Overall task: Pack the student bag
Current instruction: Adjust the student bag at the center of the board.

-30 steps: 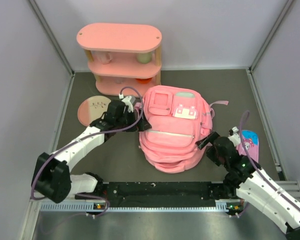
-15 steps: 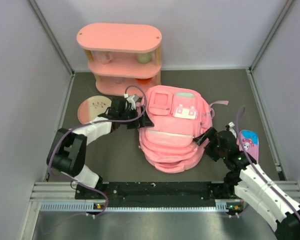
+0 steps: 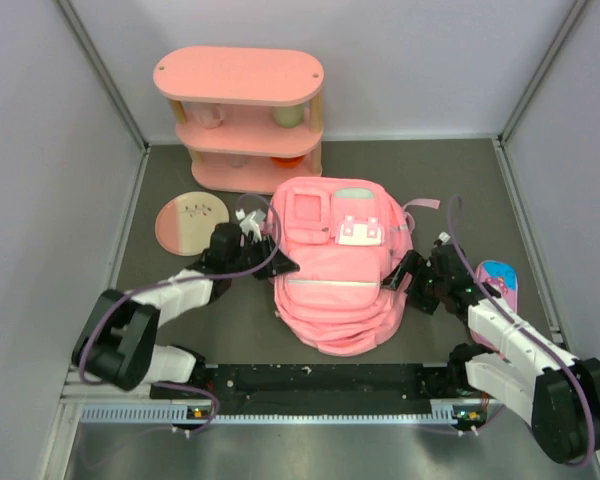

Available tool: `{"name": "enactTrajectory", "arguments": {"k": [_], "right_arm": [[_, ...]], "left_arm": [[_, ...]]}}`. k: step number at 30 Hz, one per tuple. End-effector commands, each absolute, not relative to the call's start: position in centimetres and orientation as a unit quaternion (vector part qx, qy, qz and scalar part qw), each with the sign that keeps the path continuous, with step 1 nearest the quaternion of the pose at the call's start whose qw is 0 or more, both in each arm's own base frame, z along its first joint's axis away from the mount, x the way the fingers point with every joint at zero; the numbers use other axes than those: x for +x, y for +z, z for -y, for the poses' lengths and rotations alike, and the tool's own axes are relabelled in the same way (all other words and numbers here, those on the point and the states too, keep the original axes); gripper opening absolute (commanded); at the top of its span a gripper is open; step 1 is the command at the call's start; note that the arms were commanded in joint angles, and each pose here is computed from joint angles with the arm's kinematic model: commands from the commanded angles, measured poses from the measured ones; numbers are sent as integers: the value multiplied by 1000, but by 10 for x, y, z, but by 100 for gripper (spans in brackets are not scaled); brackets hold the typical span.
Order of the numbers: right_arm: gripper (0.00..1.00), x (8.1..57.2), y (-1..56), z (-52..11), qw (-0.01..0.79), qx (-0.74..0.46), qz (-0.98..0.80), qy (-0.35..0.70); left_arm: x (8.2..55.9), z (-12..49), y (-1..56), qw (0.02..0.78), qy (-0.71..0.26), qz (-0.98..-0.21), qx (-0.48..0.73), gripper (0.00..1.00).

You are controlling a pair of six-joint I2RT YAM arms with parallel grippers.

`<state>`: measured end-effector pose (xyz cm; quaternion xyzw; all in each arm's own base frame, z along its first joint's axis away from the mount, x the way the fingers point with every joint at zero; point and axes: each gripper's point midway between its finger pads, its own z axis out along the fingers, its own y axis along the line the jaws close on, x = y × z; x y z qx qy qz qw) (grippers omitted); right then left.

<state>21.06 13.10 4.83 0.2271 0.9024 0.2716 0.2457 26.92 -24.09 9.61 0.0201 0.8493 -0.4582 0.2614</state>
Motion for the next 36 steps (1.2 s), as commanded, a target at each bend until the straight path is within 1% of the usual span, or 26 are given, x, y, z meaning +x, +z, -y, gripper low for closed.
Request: {"name": "enactTrajectory", "arguments": {"k": [1, 2, 4, 5, 8, 9, 10, 11, 13, 15, 17, 18, 19, 20, 21, 22, 26, 27, 28, 29, 31, 32, 33, 34, 35, 36], "right_arm": [[91, 243, 85, -150, 285, 155, -892, 316], [91, 253, 96, -155, 301, 144, -883, 330], [92, 260, 102, -163, 300, 131, -879, 347], [92, 272, 117, -168, 320, 119, -869, 358], [93, 297, 133, -179, 329, 93, -865, 368], [94, 302, 136, -183, 323, 78, -866, 373], [95, 315, 152, -187, 333, 69, -861, 377], [95, 322, 144, -191, 318, 65, -868, 375], [96, 336, 160, -195, 327, 49, -863, 383], [97, 347, 161, -184, 337, 69, -865, 365], [98, 349, 164, -170, 348, 87, -868, 344], [99, 351, 171, -155, 375, 102, -868, 310], [99, 341, 163, -144, 369, 114, -878, 283], [99, 337, 162, -137, 376, 121, -879, 268], [99, 328, 176, -130, 402, 126, -868, 263], [99, 314, 164, -126, 390, 133, -873, 260], [99, 265, 172, -132, 395, 139, -851, 318], [98, 252, 174, -139, 382, 145, -844, 348], [97, 235, 177, -139, 391, 143, -831, 369], [95, 221, 178, -146, 375, 136, -827, 397], [90, 198, 179, -153, 366, 137, -808, 440], [88, 185, 178, -159, 347, 129, -807, 461], [85, 177, 176, -161, 333, 134, -805, 473], [84, 169, 170, -163, 322, 132, -806, 478], [81, 161, 173, -165, 320, 124, -802, 489], [80, 155, 171, -166, 310, 125, -804, 493]], "left_arm": [[213, 247, 88, 238, -466, -852, 11, 33], [201, 247, 81, 232, -464, -855, 4, 35], [186, 255, 89, 232, -471, -851, -4, 43], [185, 252, 85, 239, -460, -855, -17, 55], [176, 258, 98, 250, -466, -848, -23, 73], [172, 261, 103, 251, -470, -846, -17, 75], [172, 262, 106, 252, -469, -846, -15, 77], [175, 263, 111, 258, -467, -845, -16, 82], [172, 261, 109, 253, -455, -854, -13, 85], [172, 256, 106, 256, -440, -861, -14, 92], [172, 252, 105, 257, -428, -866, -15, 95], [169, 245, 100, 255, -412, -874, -19, 95], [168, 242, 99, 255, -407, -877, -19, 95], [167, 240, 102, 262, -407, -875, -19, 96], [168, 236, 101, 268, -399, -877, -23, 97], [164, 230, 97, 262, -387, -884, -25, 98], [167, 220, 105, 290, -372, -881, -21, 98], [168, 218, 107, 295, -367, -882, -18, 98], [171, 215, 108, 303, -358, -883, -22, 98], [173, 213, 110, 305, -351, -885, -22, 98], [177, 215, 118, 316, -353, -881, -15, 94], [179, 218, 121, 318, -357, -878, -11, 88], [180, 222, 125, 319, -363, -875, -5, 84], [182, 228, 136, 323, -375, -869, 2, 80], [179, 235, 140, 309, -388, -868, 14, 75], [178, 240, 145, 303, -398, -866, 20, 73]]}}
